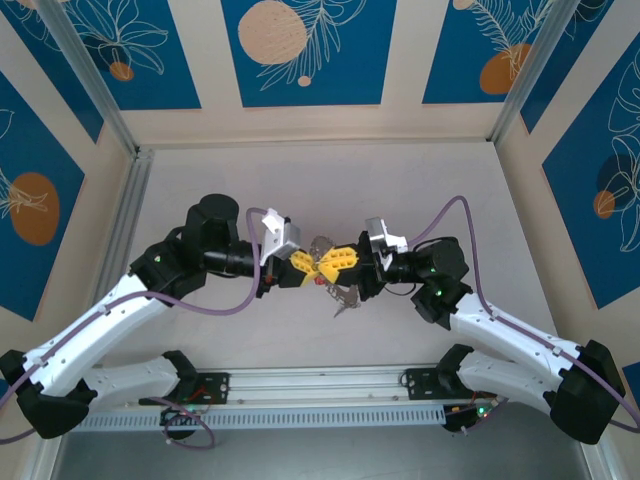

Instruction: Put the keys on the keyring

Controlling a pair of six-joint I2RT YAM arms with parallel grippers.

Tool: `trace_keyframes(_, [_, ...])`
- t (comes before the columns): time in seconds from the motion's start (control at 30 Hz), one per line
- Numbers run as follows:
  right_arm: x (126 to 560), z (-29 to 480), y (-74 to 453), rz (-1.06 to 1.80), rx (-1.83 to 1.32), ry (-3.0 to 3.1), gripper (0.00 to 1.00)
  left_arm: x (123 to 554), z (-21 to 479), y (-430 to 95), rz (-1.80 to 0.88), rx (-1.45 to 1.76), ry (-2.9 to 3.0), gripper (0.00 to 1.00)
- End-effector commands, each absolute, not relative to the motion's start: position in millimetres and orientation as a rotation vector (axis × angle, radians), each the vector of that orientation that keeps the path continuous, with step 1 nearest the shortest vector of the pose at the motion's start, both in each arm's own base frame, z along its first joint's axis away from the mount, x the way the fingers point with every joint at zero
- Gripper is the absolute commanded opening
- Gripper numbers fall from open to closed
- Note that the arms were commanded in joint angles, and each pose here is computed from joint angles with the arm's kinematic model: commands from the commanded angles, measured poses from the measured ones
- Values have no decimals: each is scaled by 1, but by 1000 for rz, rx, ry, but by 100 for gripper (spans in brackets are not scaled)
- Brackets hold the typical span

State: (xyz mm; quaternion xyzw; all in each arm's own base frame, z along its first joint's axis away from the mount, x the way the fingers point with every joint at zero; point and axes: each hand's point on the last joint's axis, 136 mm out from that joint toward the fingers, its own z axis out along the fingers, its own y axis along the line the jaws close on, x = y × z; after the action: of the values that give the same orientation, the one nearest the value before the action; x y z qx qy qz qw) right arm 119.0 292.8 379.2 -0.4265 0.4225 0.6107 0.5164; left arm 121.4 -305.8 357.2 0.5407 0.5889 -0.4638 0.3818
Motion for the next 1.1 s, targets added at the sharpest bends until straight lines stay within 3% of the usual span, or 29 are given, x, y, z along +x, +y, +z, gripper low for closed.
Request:
trace_keyframes(0.0, [122, 375, 298, 1476, -1002, 1027, 0, 129, 367, -320, -1211, 1364, 1423, 0])
trace_keyframes(0.13, [121, 375, 295, 1467, -999, 1029, 0, 133, 366, -319, -1184, 1359, 1436, 2])
trace_keyframes(0.27, [121, 375, 291, 1453, -989, 1038, 0, 132, 364, -310, -1137, 1351, 1459, 21])
trace_keyframes(0.57, [122, 377, 287, 1448, -986, 1036, 0, 124, 365, -286, -1057, 1339, 1492, 29])
trace_keyframes(1.07, [124, 374, 290, 1466, -991, 1049, 0, 125, 371, -292, -1078, 1351, 1463, 27])
